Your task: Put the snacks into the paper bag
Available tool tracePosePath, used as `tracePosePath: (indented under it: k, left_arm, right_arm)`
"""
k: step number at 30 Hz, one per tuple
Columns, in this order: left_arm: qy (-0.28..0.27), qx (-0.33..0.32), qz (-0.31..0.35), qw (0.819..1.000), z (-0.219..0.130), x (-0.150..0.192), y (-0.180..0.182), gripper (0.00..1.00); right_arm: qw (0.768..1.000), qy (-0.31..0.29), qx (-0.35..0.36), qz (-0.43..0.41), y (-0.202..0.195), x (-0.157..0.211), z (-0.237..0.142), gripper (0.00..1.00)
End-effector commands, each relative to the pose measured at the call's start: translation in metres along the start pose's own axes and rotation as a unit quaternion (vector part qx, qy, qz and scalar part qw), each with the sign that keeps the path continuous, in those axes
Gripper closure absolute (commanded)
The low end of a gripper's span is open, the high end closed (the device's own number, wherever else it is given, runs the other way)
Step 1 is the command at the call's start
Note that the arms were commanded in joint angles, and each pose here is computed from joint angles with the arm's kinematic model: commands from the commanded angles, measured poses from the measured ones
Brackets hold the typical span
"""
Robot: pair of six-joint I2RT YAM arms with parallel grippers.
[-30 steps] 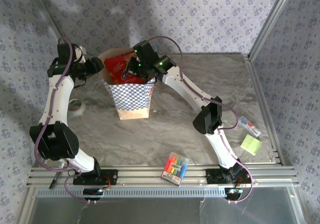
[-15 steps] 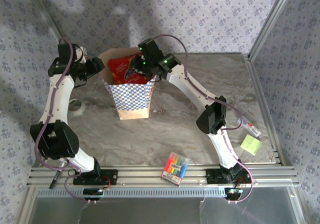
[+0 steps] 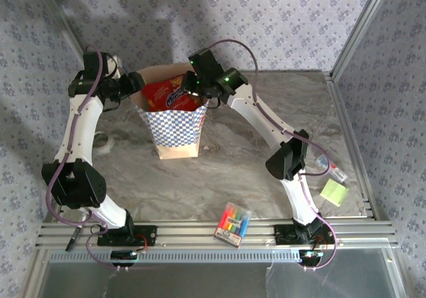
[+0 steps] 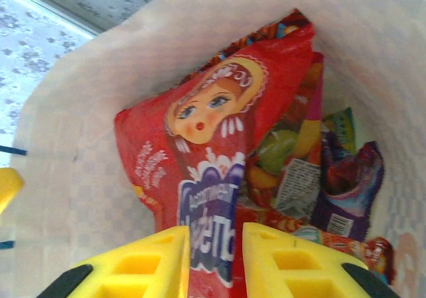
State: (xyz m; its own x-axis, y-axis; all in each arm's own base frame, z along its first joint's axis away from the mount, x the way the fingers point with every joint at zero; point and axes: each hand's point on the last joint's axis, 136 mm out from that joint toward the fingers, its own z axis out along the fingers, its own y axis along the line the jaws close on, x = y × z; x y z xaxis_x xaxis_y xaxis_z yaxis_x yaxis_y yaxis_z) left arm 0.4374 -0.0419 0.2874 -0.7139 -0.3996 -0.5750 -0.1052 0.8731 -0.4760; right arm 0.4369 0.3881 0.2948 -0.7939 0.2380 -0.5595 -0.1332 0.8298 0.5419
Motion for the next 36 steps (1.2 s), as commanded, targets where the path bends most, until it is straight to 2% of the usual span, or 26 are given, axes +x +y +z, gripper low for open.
tracePosePath:
  k: [1, 6, 8, 12, 16, 25, 31, 36]
  left_arm:
    - [-0.015, -0.001, 0.023, 1.0, -0.016, -0.009, -0.011, 0.34]
    - [-0.014, -0.012, 0.036, 0.999, -0.019, -0.01, -0.01, 0.34]
    - [-0.016, -0.016, 0.04, 0.999, -0.022, -0.011, -0.01, 0.34]
    - [-0.018, -0.016, 0.051, 0.998, -0.027, -0.012, -0.013, 0.34]
    - [-0.015, -0.017, 0.064, 0.998, -0.033, -0.011, -0.017, 0.34]
    - [-0.022, -0.026, 0.094, 0.995, -0.051, -0.01, -0.018, 0.34]
    - [-0.023, -0.037, 0.112, 0.993, -0.059, -0.007, -0.016, 0.33]
    - [-0.025, -0.047, 0.127, 0.99, -0.064, -0.007, -0.013, 0.33]
  right_arm:
    - [0.999, -0.034, 0.013, -0.035, 0.004, -0.015, -0.036, 0.71]
    - [0.995, -0.059, -0.016, -0.083, 0.028, -0.02, -0.062, 0.63]
    - [0.99, -0.056, -0.064, -0.117, 0.05, -0.019, -0.075, 0.57]
    - [0.983, -0.032, -0.116, -0.137, 0.067, -0.015, -0.095, 0.58]
    - [0.982, -0.049, -0.093, -0.157, 0.06, -0.02, -0.113, 0.58]
    - [0.975, -0.108, -0.032, -0.192, 0.031, -0.035, -0.145, 0.44]
    - [0.975, -0.118, 0.013, -0.189, 0.005, -0.038, -0.143, 0.42]
    - [0.976, -0.105, 0.008, -0.189, 0.0, -0.038, -0.131, 0.42]
